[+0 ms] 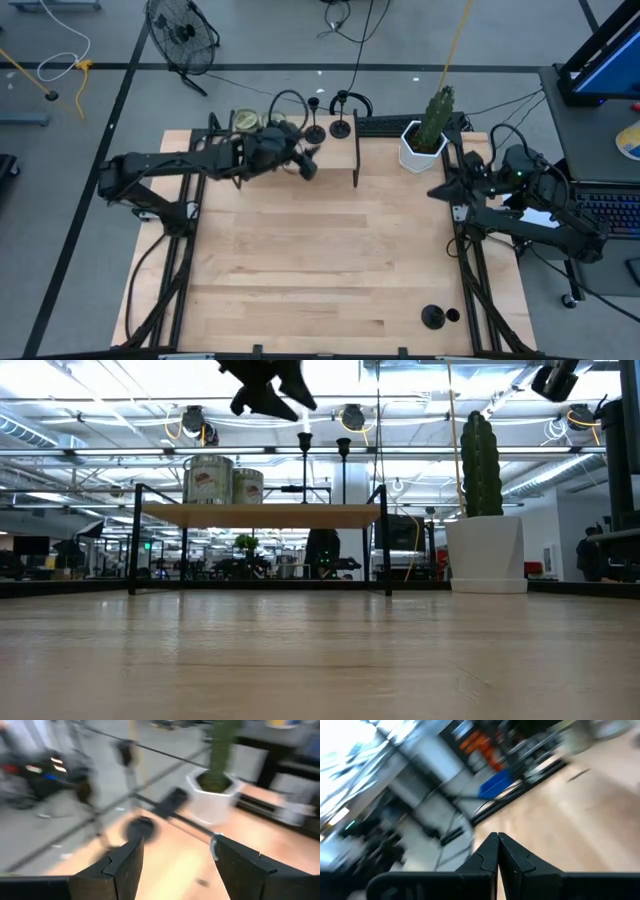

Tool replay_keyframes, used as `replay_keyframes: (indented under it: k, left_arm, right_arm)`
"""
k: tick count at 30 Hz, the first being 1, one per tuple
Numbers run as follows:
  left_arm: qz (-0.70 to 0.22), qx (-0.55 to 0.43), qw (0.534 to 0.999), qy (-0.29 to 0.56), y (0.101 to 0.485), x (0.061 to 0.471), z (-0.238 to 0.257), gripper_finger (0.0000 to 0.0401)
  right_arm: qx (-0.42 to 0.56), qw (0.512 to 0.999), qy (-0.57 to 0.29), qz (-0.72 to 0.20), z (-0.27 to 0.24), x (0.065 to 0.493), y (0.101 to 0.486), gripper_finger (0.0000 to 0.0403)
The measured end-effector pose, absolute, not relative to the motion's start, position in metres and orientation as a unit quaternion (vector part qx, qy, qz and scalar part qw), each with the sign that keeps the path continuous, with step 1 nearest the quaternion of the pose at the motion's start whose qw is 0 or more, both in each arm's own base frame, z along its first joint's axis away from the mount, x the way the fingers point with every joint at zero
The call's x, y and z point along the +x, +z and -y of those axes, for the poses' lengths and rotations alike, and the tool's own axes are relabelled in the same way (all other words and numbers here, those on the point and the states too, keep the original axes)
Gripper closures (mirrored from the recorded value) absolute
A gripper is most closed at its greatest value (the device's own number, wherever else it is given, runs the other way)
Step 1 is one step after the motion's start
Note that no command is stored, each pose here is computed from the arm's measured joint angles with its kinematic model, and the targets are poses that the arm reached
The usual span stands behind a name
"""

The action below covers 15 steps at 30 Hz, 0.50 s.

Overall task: Pick & Place candle stick holders
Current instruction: Put the black candle holder on the shelf

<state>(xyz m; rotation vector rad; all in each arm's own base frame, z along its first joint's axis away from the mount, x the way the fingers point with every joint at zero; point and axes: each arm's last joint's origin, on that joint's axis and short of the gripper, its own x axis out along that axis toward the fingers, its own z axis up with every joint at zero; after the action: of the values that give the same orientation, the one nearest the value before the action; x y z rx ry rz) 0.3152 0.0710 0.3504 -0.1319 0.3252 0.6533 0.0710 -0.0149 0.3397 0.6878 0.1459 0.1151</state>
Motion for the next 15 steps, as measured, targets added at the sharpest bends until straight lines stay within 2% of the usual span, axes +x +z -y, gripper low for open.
replay_keyframes:
  k: [4, 9, 12, 15]
  left_arm:
    - [-0.183, -0.118, 0.949, 0.227, 0.349, 0.315, -0.042, 0.0162]
    - [-0.210, -0.131, 0.962, 0.112, 0.340, 0.322, -0.009, 0.0162]
    - [-0.227, -0.139, 0.960, 0.085, 0.327, 0.323, 0.007, 0.0162]
    - [-0.204, -0.152, 0.965, 0.067, 0.319, 0.324, 0.019, 0.0162]
  right_arm:
    - [0.335, 0.929, 0.129, -0.092, 0.011, 0.070, 0.340, 0.0403]
    - [0.361, 0.908, 0.178, -0.113, 0.008, 0.069, 0.340, 0.0403]
    - [0.373, 0.897, 0.200, -0.123, 0.006, 0.068, 0.341, 0.0403]
    - [0.369, 0.894, 0.222, -0.125, 0.004, 0.066, 0.345, 0.0403]
